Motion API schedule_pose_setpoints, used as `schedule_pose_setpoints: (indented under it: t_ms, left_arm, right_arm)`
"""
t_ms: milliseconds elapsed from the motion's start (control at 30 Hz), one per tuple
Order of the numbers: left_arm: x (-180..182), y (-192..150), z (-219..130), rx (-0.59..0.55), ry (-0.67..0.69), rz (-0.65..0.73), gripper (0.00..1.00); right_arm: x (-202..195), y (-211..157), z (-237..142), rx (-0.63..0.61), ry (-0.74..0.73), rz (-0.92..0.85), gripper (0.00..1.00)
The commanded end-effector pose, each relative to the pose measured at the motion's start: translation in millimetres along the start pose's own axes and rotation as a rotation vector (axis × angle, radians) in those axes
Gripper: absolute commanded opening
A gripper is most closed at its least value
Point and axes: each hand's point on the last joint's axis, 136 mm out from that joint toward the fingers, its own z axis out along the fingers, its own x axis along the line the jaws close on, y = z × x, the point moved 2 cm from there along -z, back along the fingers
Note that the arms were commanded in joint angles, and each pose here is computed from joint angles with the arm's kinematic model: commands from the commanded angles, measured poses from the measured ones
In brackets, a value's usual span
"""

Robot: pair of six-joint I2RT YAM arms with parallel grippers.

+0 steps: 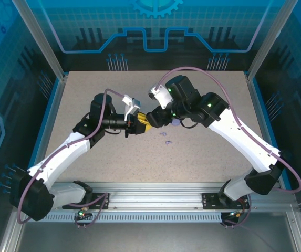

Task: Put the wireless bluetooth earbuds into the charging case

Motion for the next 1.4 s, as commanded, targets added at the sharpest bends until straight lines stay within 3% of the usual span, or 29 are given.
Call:
schedule_pose_setpoints:
  t_ms: [0, 833, 1367]
  left_arm:
    - [-4, 12, 0, -0.012, -0.009, 0.052, 0.19]
    - [12, 15, 0, -0.028, 0.09, 0.031, 0.19]
    - [13, 19, -2, -0.054, 0.101, 0.024, 0.19]
  right_arm:
    - [-4, 2, -5, 0.006, -0.05, 0.003, 0.59]
    - [4, -7, -13, 0.01, -0.004, -0.018, 0.6]
    - [-9, -16, -19, 0.022, -0.09, -0.01, 0.6]
